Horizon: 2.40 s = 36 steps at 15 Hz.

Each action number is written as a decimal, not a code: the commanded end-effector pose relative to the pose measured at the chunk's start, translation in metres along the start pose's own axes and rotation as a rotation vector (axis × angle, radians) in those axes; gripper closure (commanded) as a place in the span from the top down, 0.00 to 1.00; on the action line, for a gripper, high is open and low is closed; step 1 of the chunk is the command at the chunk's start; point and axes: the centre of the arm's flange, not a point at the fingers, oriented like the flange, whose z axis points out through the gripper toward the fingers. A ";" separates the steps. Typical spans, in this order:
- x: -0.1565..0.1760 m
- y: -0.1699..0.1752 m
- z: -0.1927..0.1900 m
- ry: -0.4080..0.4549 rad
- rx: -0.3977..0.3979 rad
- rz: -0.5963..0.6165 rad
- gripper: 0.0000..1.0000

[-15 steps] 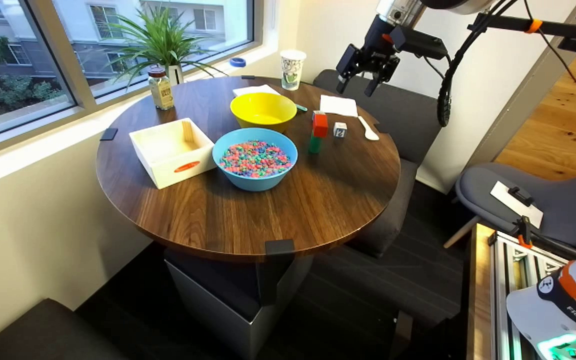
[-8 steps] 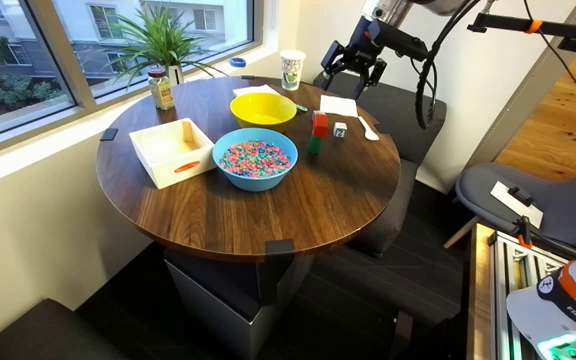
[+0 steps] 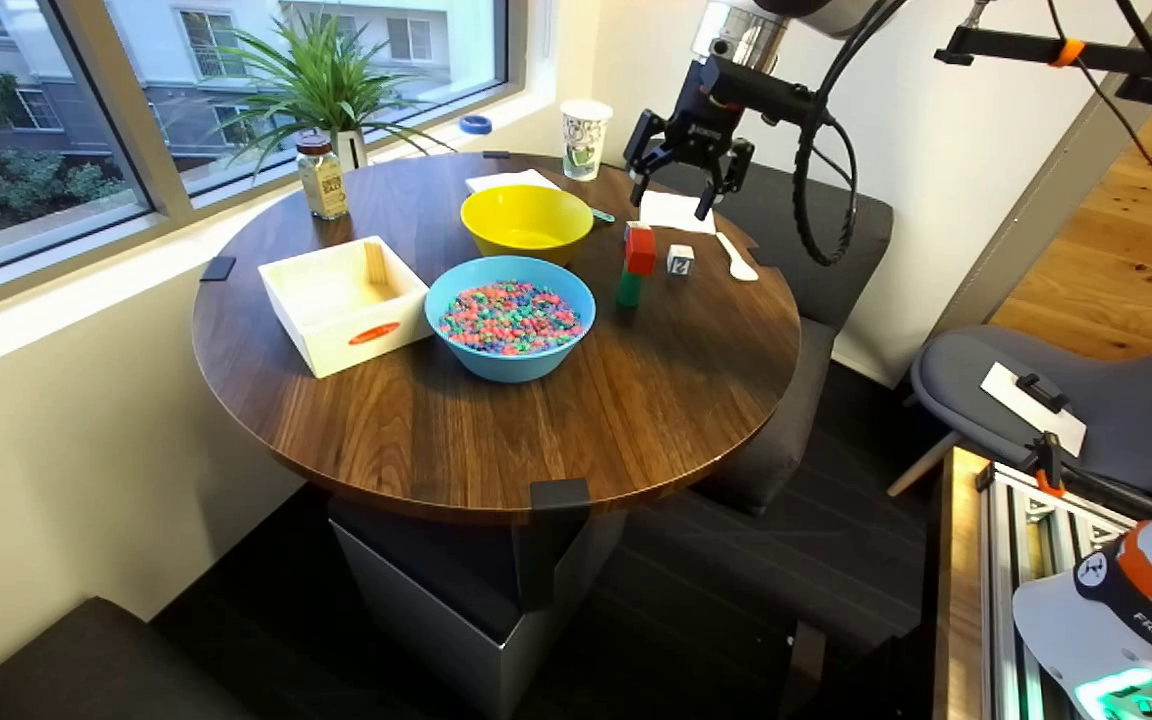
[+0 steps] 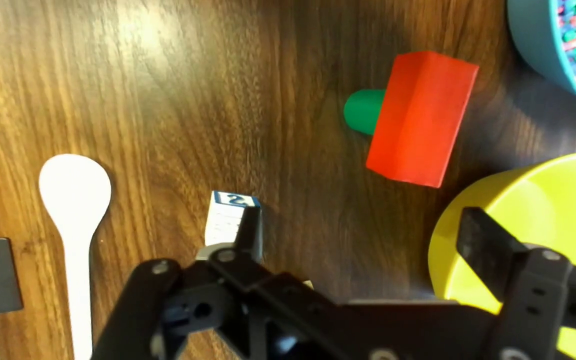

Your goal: Turn the orange block in an upright position, pick up the white block and put it on top of the orange block

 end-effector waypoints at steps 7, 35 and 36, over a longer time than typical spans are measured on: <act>0.019 -0.025 0.016 -0.147 0.096 0.100 1.00; 0.030 -0.024 0.039 -0.310 0.005 0.128 0.57; 0.031 -0.024 0.040 -0.311 0.004 0.128 0.48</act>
